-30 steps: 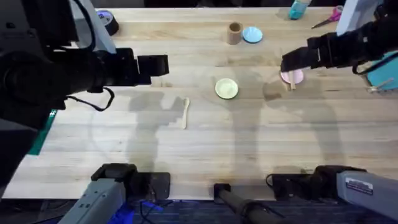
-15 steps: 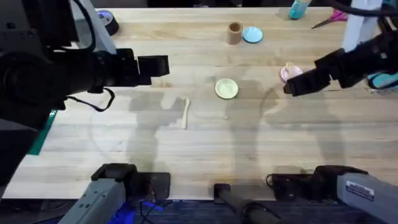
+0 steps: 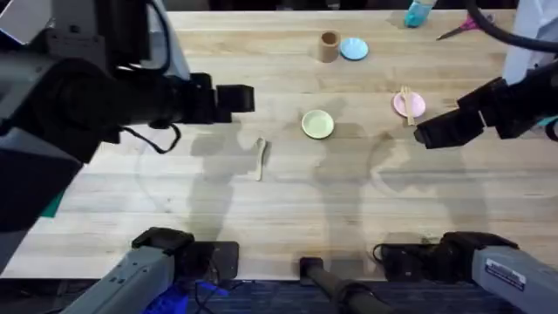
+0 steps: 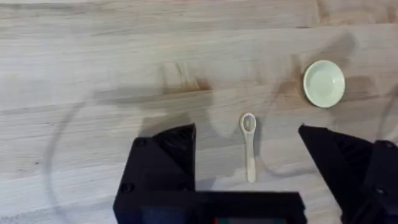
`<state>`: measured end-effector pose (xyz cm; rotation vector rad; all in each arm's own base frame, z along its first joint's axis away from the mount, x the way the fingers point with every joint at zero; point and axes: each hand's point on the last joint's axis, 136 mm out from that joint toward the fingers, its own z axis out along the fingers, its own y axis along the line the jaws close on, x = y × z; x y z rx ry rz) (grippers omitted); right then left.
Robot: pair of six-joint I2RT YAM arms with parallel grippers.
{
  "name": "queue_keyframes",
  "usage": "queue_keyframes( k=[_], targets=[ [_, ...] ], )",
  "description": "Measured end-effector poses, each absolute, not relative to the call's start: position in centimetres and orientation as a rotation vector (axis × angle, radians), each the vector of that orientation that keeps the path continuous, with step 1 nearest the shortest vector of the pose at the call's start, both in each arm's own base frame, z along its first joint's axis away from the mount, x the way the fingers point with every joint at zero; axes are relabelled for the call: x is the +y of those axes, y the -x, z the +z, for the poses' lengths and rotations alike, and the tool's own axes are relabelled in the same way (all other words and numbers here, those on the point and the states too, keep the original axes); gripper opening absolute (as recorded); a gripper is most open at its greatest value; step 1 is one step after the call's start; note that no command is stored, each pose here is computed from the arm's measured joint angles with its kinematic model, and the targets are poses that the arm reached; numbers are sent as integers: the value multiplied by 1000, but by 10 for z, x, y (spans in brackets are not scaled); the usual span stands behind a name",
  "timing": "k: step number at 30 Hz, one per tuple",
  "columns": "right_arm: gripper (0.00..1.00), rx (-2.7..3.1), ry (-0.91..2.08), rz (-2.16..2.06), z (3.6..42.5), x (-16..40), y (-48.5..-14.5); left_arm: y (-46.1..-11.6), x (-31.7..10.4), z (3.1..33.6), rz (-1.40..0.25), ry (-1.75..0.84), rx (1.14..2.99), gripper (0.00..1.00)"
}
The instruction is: Pick up a utensil and set it on the pink plate, then put the other utensil in the container.
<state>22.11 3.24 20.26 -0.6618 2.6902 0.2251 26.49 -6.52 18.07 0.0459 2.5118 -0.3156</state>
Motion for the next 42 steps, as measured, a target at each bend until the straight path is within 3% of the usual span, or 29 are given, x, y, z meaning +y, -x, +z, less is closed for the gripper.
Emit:
queue_keyframes(
  k=[8,23,32,42],
  targets=[
    [996,2707,666,214,201,30,-218,-252,-89,171,-231,-21,2578,992],
    [996,2711,666,211,201,30,-217,-243,-110,108,-28,92,2800,992],
    [997,2711,666,211,201,30,-217,-242,-118,95,-5,45,2840,992],
    [996,2711,666,211,201,30,-217,-251,-133,97,-104,-15,2808,992]
  ],
)
